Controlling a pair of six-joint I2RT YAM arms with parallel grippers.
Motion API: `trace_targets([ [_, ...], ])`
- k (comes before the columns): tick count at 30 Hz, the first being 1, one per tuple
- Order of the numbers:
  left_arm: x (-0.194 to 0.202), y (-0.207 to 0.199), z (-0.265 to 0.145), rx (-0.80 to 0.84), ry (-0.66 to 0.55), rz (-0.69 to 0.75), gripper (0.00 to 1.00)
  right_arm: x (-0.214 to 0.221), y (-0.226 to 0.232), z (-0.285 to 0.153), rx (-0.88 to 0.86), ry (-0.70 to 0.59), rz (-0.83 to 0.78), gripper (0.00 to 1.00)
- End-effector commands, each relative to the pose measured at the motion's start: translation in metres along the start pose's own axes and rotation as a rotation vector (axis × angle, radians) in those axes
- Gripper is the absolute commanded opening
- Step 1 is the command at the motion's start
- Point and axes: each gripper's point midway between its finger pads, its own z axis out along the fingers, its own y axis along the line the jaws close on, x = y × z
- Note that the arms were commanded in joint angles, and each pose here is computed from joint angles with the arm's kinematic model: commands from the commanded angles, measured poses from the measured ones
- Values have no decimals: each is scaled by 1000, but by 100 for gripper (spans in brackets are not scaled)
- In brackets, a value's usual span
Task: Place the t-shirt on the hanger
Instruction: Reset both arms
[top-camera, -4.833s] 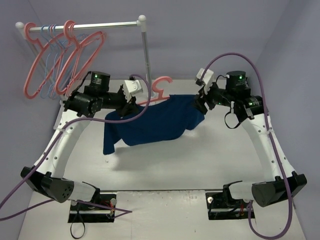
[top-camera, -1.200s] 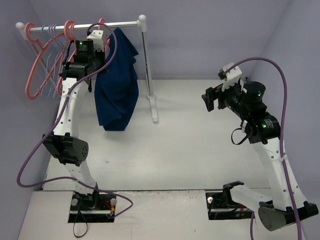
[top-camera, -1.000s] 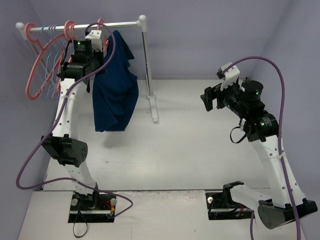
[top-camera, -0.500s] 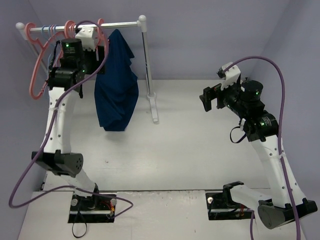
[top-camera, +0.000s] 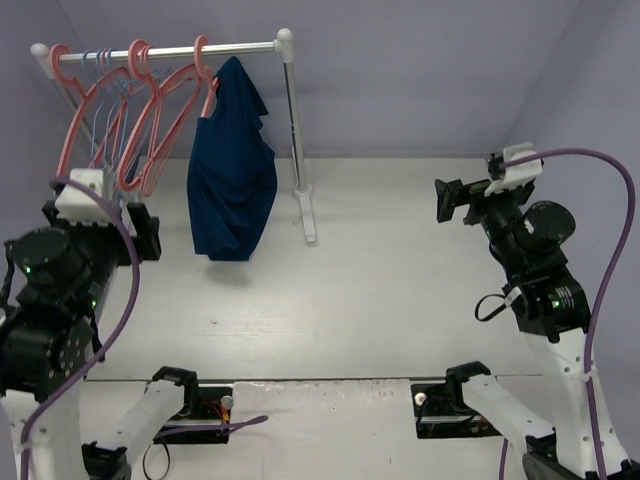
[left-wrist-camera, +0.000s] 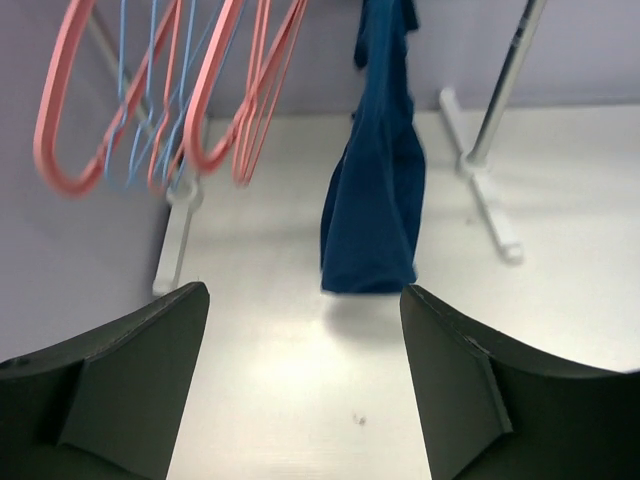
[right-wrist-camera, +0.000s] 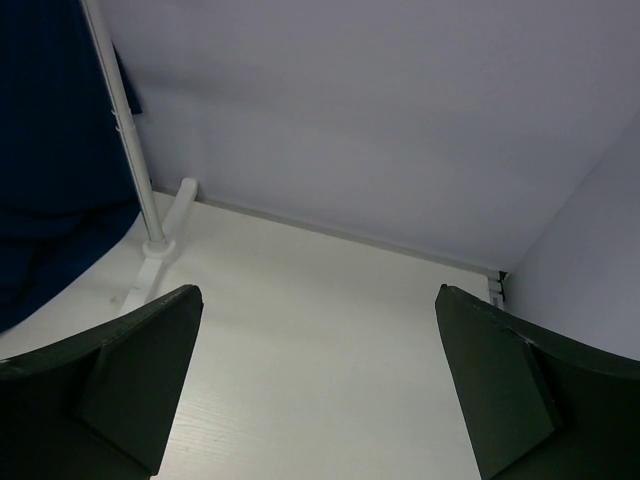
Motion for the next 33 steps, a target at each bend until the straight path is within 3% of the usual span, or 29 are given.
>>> trace_targets([
  [1, 38, 10, 4, -83, 64, -29, 73, 2, -11, -4, 76, -42, 30, 100],
  [5, 68, 17, -3, -129, 87, -22, 73, 18, -17, -12, 118, -23, 41, 100],
  [12, 93, 24, -29, -133, 23, -57, 74, 33, -13, -12, 123, 2, 108, 100],
  [18, 113, 22, -25, -133, 44, -85, 74, 40, -6, -1, 90, 25, 126, 100],
  [33, 95, 29, -28, -164, 33, -66, 75, 26, -7, -9, 97, -16, 120, 100],
])
